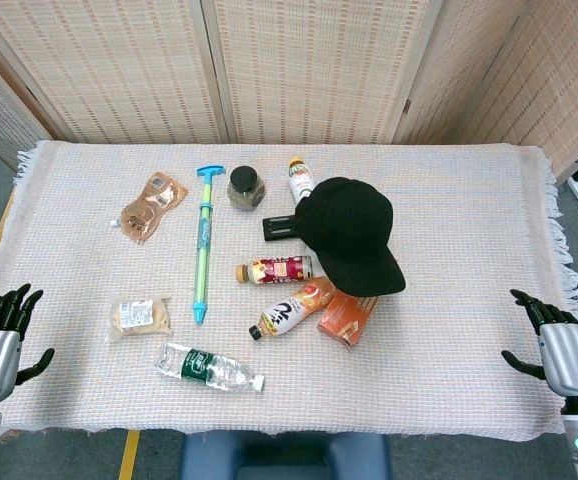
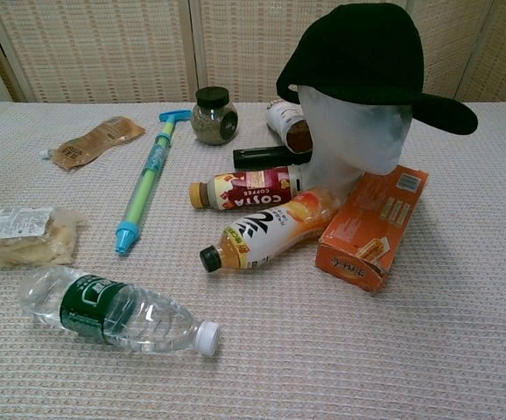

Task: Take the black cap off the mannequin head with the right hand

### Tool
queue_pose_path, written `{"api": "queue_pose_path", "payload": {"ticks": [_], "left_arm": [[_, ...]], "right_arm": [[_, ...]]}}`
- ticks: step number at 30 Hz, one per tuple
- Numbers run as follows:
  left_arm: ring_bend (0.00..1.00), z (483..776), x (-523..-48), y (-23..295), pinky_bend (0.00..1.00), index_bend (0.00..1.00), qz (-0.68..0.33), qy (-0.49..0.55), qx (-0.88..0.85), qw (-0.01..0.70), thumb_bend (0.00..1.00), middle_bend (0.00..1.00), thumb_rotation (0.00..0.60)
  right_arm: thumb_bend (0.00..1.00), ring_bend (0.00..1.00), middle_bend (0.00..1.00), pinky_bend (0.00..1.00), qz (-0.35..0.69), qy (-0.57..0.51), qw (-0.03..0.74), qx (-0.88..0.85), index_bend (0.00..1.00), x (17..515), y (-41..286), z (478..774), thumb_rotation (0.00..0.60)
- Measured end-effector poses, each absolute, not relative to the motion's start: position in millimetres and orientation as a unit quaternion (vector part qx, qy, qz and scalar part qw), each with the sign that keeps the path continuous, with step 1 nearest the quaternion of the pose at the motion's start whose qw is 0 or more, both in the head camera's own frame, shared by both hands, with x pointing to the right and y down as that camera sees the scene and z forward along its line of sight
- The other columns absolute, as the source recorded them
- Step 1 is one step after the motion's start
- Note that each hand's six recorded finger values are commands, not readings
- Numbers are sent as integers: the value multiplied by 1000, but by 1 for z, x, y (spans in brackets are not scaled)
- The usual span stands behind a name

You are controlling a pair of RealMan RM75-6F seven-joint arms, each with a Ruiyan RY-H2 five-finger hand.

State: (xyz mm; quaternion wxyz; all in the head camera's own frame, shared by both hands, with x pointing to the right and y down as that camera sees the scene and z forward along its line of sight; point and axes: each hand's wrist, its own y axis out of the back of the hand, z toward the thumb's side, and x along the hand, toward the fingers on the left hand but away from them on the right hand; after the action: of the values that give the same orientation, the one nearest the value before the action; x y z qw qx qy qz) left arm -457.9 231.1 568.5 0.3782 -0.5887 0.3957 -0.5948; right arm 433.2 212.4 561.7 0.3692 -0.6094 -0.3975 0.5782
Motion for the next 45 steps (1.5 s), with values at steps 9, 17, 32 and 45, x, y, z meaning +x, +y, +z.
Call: {"api": "queue_pose_path", "payload": {"ticks": [9, 17, 32, 45], "left_arm": [[87, 567, -459, 233, 118, 133, -595, 395, -590, 377, 300, 73, 600], [87, 565, -456, 232, 118, 133, -589, 397, -593, 379, 300, 74, 600], [87, 567, -451, 229, 118, 149, -581, 391, -606, 378, 300, 76, 600], [87, 568, -447, 225, 117, 167, -576, 390, -612, 378, 300, 77, 600]], "right_arm": [[47, 329, 286, 399, 571, -396, 370, -617, 170, 428, 215, 563, 600], [48, 420, 289, 498, 565, -394, 375, -620, 173, 425, 213, 566, 600], [182, 803, 336, 962, 512, -397, 406, -645, 246, 385, 186, 577, 600], [111, 832, 347, 991, 455, -407, 398, -684, 263, 327, 146, 591, 600]]}}
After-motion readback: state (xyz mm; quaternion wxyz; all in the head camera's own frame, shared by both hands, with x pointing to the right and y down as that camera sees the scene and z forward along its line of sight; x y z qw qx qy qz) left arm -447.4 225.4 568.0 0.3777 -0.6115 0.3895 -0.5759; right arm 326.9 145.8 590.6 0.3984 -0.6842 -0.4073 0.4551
